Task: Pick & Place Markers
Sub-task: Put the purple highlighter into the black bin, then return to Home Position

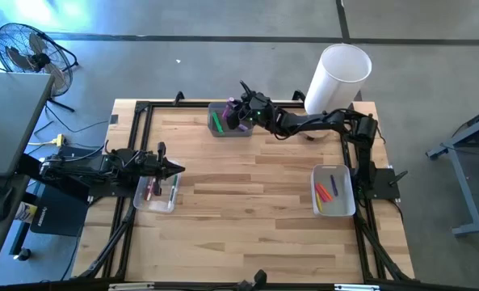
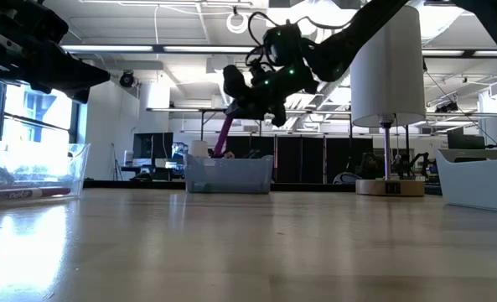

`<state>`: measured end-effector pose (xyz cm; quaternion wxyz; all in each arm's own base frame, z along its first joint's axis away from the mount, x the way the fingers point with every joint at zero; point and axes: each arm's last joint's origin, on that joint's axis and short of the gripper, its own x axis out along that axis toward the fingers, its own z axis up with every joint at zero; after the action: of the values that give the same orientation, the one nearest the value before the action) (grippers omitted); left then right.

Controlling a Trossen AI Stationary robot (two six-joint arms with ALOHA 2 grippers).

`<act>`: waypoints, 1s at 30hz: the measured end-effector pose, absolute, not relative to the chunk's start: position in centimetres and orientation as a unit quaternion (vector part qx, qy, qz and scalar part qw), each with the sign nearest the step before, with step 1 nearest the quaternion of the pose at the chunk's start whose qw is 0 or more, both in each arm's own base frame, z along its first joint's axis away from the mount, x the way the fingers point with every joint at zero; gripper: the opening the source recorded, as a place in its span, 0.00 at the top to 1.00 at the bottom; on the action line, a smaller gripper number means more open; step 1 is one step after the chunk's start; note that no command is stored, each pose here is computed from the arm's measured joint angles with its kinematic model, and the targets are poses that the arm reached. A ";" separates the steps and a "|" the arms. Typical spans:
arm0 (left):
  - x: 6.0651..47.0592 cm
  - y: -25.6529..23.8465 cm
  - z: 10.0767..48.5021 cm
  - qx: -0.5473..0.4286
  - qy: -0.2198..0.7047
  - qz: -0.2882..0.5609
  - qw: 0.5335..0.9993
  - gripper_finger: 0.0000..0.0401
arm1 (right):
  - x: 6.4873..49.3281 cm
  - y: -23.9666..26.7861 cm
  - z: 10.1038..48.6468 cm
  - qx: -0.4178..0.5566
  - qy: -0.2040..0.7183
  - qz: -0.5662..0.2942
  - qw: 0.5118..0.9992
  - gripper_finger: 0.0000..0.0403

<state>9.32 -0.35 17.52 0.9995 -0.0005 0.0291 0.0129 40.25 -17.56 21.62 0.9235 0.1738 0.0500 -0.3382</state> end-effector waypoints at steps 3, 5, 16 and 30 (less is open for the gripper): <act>9.3 -0.3 17.5 0.000 0.029 0.013 0.999 1.00 | 40.1 -17.7 21.4 0.176 0.061 -0.334 0.924 0.75; 9.3 -0.3 17.5 0.000 0.029 0.013 0.999 1.00 | 40.1 -17.9 21.3 0.176 0.065 -0.336 0.923 0.72; 9.3 -0.4 17.5 0.000 0.029 0.012 1.000 1.00 | 40.1 -17.8 21.4 0.179 0.068 -0.315 0.930 0.67; 9.3 -0.4 17.5 0.000 0.029 0.012 1.000 1.00 | 39.6 -15.8 25.5 0.157 0.033 -0.255 0.954 0.81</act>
<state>9.32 -0.35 17.52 0.9995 -0.0004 0.0293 0.0117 39.63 -15.82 25.46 0.9536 0.1569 0.0330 -0.2549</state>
